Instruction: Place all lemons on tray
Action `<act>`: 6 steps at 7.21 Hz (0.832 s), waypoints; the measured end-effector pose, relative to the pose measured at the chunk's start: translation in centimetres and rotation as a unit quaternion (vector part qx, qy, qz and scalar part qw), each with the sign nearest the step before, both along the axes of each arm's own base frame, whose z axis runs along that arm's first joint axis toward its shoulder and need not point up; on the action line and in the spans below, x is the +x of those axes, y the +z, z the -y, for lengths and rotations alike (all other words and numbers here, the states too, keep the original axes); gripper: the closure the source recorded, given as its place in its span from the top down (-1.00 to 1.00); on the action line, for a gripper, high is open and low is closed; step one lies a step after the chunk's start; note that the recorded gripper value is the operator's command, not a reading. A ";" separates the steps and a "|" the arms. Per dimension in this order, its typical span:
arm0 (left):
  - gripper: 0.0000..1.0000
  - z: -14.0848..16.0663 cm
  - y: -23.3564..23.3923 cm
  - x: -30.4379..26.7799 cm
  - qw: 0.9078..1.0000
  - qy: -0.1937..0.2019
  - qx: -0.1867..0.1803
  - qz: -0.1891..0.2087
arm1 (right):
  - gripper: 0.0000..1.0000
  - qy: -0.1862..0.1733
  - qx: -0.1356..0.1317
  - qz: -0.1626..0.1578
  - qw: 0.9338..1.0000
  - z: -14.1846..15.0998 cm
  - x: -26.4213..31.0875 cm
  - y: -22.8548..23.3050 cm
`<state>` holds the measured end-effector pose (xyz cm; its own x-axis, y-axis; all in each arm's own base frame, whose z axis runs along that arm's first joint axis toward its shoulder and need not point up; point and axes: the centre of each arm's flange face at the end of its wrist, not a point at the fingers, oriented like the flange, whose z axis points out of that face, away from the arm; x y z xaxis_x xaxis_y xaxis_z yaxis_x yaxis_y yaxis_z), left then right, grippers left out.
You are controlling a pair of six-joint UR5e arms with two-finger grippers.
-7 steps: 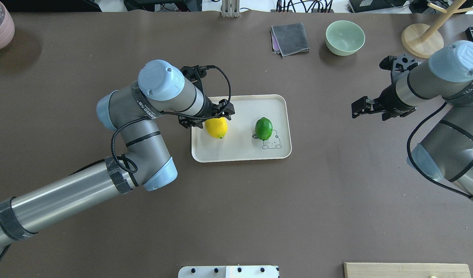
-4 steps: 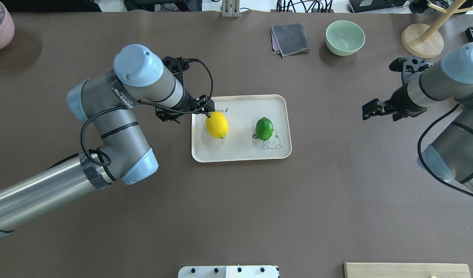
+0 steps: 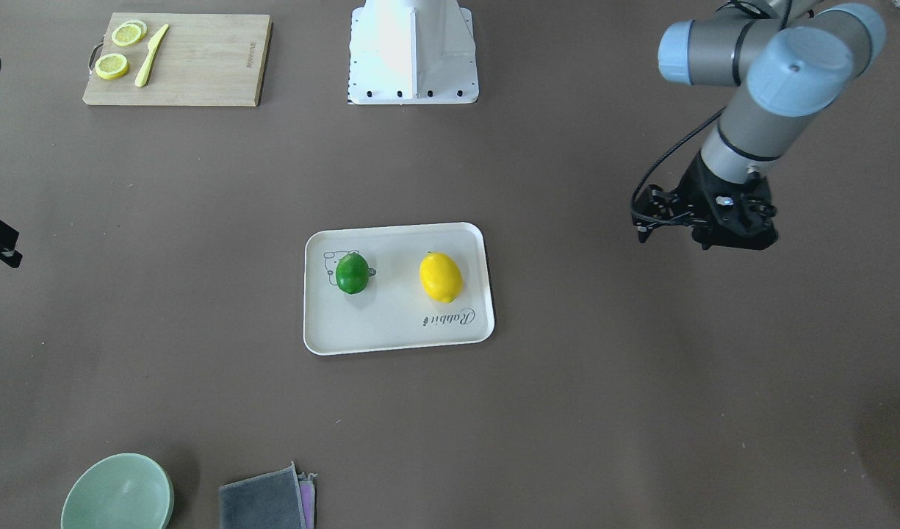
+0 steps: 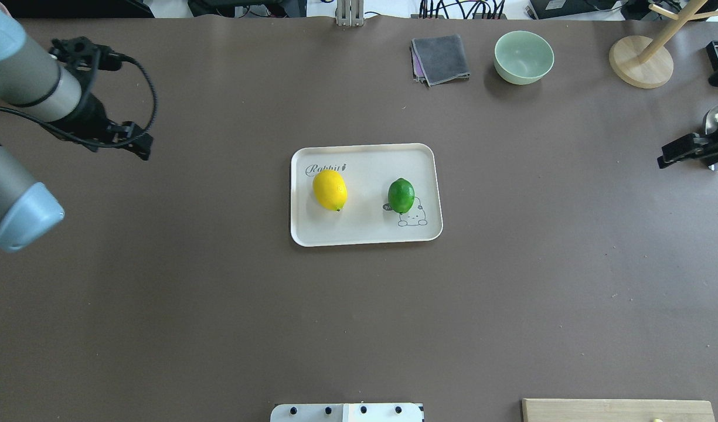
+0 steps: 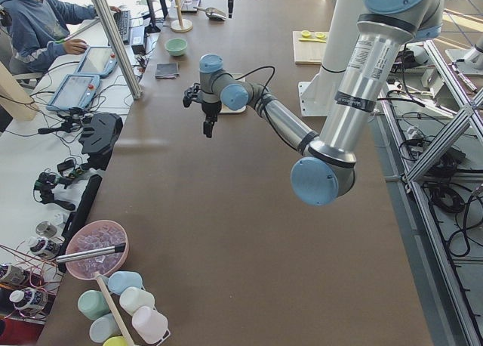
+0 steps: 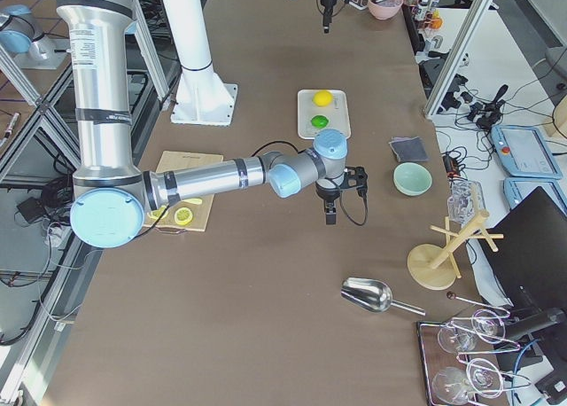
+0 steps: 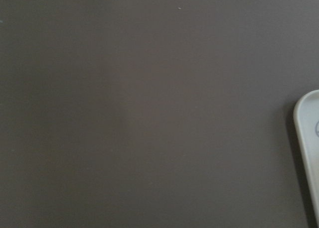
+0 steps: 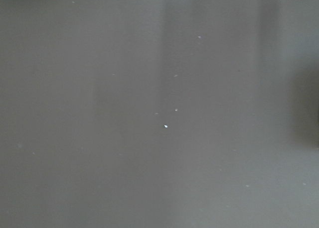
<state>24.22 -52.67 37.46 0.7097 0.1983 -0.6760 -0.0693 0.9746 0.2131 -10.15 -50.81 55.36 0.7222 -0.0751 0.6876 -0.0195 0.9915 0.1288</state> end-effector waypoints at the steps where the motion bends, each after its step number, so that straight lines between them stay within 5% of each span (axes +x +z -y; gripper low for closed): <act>1: 0.95 0.0 4.7 -6.8 0.999 0.021 0.021 0.020 | 1.00 -0.016 0.002 -0.017 1.000 -0.2 4.3 1.7; 4: 0.95 -3.7 18.7 -23.7 0.999 0.047 0.012 0.017 | 1.00 -0.035 -0.010 -0.042 0.998 -1.7 11.1 4.8; 6: 0.95 -6.7 24.1 -26.8 0.999 0.036 -0.016 -0.007 | 1.00 -0.029 -0.019 -0.048 0.998 -3.0 12.5 6.1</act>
